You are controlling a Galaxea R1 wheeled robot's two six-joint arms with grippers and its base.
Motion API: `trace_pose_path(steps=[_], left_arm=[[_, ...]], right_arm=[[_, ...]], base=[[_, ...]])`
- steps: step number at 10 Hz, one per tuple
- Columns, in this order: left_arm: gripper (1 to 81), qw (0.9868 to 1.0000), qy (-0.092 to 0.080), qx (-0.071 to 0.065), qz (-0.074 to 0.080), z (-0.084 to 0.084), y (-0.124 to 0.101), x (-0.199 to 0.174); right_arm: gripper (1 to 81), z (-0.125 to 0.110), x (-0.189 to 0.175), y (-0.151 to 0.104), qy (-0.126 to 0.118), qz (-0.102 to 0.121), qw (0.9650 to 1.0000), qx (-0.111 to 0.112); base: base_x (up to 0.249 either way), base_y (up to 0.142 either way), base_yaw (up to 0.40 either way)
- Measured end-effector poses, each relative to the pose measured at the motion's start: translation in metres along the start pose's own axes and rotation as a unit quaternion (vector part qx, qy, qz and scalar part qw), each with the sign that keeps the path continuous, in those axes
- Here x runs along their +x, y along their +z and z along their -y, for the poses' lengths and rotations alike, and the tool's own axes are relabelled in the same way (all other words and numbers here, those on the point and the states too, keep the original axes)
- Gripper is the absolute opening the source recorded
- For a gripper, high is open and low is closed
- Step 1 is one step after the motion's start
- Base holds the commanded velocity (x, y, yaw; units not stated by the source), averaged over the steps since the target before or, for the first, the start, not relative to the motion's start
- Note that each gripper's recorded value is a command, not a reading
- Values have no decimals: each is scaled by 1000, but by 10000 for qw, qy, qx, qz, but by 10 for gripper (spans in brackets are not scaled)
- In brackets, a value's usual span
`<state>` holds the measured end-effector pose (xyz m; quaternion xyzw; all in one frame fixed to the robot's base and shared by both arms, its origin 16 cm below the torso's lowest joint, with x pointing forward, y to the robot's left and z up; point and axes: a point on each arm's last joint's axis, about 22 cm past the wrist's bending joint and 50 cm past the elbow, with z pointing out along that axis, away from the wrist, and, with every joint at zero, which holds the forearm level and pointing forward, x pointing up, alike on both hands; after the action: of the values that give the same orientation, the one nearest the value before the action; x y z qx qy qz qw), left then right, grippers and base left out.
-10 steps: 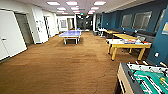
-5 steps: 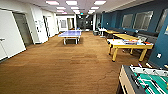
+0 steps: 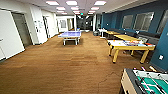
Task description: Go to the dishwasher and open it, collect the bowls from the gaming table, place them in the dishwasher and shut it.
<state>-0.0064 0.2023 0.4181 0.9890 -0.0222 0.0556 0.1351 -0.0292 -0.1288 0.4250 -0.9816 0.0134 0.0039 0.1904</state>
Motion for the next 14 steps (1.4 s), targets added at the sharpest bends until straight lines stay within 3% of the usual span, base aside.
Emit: trace_pose_path(steps=[14], left_arm=[[811, 10000, -1, -28, 24, -5, 1, -3]], right_arm=[[811, -6, -4, -2, 4, 25, 10000, -39]], base=[[186, 0, 0]])
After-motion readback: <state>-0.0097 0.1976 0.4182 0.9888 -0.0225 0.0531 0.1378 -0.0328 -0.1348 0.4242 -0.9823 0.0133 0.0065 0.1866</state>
